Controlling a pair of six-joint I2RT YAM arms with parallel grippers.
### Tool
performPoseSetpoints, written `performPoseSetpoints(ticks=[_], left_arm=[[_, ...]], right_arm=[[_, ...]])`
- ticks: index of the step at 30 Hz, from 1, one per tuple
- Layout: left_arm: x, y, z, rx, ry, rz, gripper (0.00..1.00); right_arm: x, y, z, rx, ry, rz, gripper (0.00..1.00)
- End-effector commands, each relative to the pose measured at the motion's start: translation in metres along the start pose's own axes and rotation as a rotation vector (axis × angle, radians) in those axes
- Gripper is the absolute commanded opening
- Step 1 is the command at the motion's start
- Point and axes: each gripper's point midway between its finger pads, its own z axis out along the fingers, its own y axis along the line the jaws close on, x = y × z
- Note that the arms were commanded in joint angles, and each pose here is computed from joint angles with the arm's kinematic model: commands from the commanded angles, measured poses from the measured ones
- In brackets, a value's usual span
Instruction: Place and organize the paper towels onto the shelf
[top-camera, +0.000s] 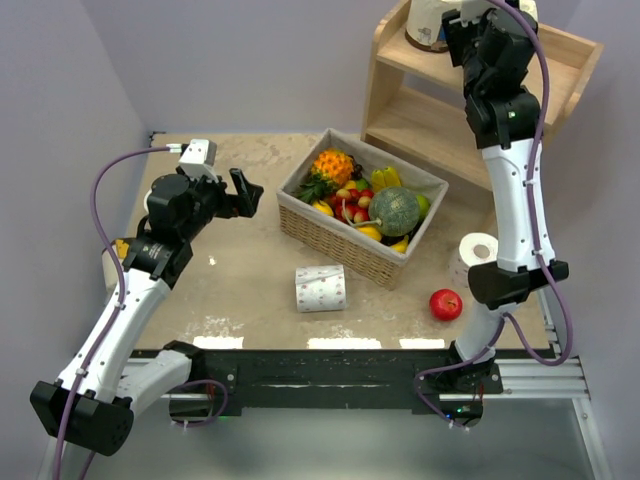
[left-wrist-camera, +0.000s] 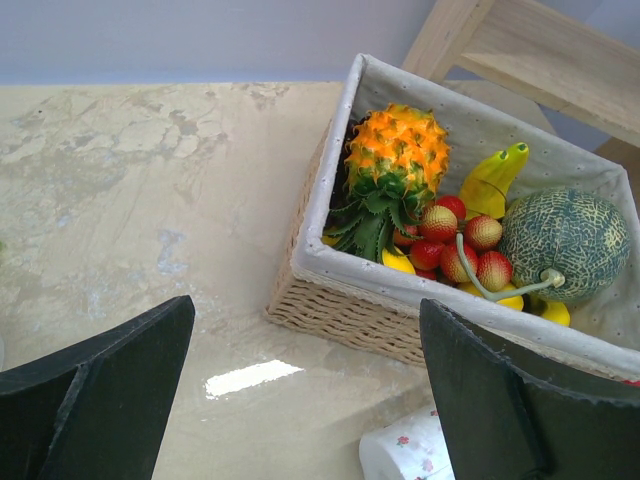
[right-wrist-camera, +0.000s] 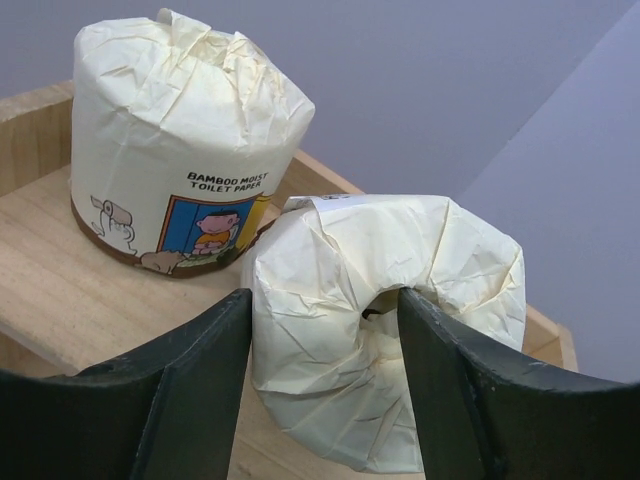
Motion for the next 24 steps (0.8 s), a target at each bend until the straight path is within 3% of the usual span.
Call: performPoseSetpoints(ticks=[1, 6, 10, 16, 24], left_arm=[[-0.005, 0.001, -0.002, -0.005, -0.025, 0.024, 1.00], [-0.004, 0.001, -0.002, -0.007, -0.021, 0.024, 1.00], [-0.005, 0.002, -0.001, -0.008, -0.025, 0.025, 1.00], [-0.005, 0.002, -0.001, -0.010, -0.022, 0.025, 1.00], [-0.007, 0.009, -0.003, -0.050, -0.033, 0.023, 1.00]], right_arm=[[-0.035, -0.033, -0.010, 0.088, -0.111, 0.034, 0.63], [-0.036, -0.036, -0.009, 0.094, -0.115, 0.028, 0.66], [-0.036, -0.038, -0.008, 0.104, -0.119, 0.024, 0.77], [-0.044, -0.042, -0.011, 0.112, -0.144, 0.058, 0.85], [-0.046, -0.042, -0.020, 0.081, -0.147, 0.087, 0.88]])
